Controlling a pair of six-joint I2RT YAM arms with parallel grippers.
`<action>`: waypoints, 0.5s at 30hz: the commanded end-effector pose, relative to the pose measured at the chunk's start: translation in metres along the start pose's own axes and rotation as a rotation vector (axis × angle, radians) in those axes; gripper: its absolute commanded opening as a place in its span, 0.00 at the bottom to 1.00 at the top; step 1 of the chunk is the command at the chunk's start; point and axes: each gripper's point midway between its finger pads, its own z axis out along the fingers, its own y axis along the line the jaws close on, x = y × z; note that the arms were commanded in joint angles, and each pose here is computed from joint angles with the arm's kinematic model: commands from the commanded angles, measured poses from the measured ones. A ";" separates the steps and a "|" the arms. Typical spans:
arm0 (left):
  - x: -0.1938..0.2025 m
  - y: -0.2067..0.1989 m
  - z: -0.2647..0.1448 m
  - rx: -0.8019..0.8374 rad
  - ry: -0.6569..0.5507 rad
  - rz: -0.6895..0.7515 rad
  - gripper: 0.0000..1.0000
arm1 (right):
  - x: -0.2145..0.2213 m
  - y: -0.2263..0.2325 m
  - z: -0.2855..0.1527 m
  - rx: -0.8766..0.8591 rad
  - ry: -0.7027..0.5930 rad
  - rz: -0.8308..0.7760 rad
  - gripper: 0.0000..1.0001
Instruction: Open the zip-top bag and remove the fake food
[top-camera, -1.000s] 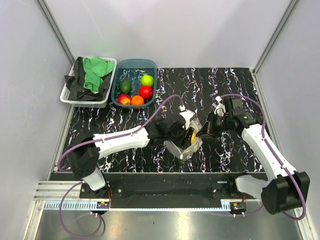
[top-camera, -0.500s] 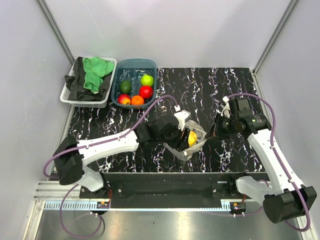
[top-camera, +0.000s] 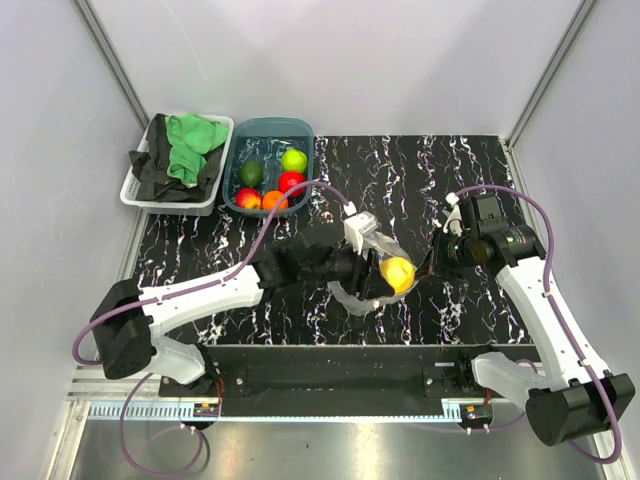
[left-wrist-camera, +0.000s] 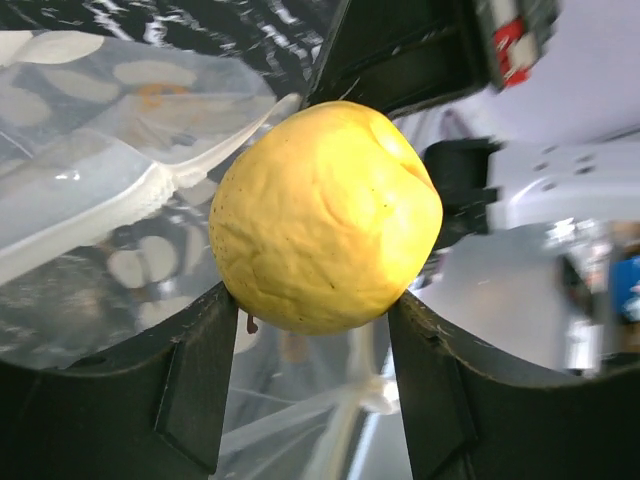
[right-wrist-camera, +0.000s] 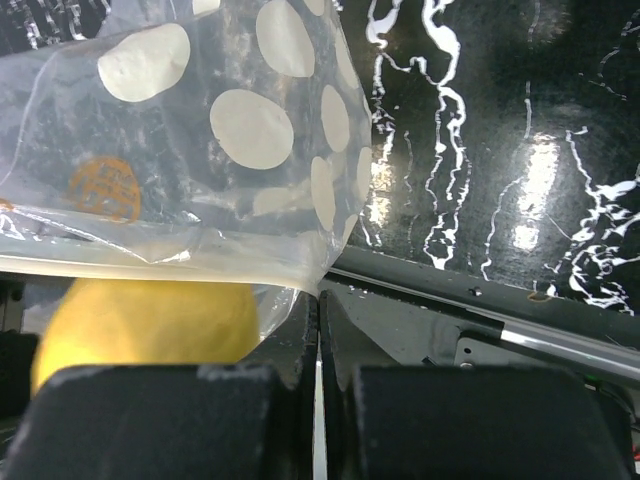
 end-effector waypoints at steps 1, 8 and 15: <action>-0.053 -0.045 -0.013 0.200 -0.170 -0.173 0.00 | -0.008 -0.014 0.000 0.080 -0.046 0.002 0.00; -0.090 -0.045 -0.021 0.305 -0.315 -0.411 0.00 | -0.015 -0.023 0.005 0.139 -0.051 0.027 0.00; -0.128 -0.071 -0.039 0.556 -0.407 -0.515 0.00 | -0.022 -0.029 0.009 0.187 -0.050 0.032 0.00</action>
